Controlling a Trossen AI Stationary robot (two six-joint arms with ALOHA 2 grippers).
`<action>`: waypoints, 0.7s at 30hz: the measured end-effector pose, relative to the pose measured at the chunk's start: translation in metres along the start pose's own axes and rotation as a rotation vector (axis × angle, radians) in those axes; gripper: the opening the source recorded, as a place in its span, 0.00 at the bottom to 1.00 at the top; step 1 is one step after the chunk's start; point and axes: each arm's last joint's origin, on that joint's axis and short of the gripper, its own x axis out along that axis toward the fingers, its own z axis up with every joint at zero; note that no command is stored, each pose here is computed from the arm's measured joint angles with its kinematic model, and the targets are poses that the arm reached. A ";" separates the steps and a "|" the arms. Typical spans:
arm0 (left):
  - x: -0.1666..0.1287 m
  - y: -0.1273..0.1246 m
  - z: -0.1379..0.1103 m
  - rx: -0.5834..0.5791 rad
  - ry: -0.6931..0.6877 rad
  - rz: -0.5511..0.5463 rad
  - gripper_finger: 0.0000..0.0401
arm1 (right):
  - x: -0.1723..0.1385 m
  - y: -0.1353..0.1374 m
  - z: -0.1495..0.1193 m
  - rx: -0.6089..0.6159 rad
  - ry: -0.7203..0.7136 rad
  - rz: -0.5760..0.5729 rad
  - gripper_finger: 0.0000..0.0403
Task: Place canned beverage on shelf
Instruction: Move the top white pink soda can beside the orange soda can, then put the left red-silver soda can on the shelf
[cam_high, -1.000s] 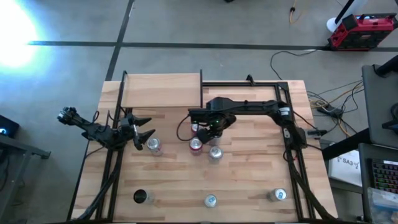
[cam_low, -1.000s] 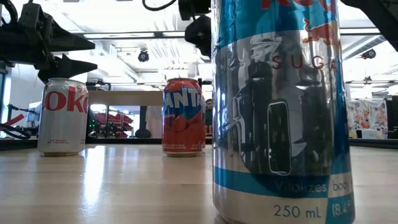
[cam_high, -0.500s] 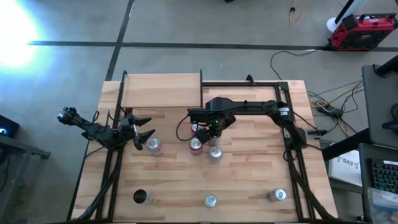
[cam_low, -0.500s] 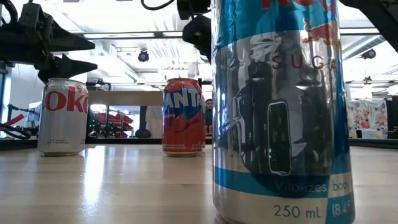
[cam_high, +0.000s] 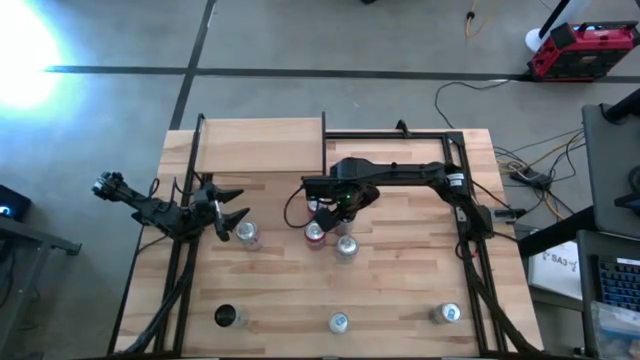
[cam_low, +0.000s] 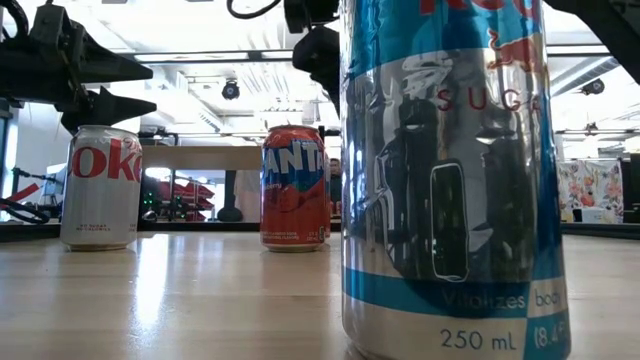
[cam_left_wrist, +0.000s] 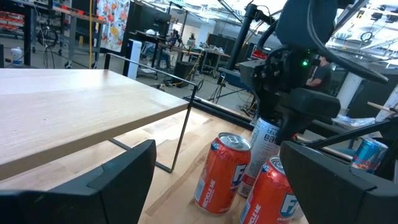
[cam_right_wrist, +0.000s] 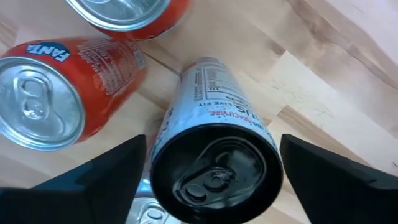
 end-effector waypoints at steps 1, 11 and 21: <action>0.000 0.000 0.000 0.000 0.000 0.000 0.81 | -0.001 -0.001 -0.001 0.000 0.001 -0.002 0.90; 0.000 0.000 0.000 0.000 0.000 0.000 0.81 | -0.049 -0.019 -0.021 -0.019 -0.072 0.078 0.91; 0.000 0.000 0.000 0.000 0.000 0.000 0.81 | -0.061 -0.066 -0.058 0.076 -0.123 0.110 0.91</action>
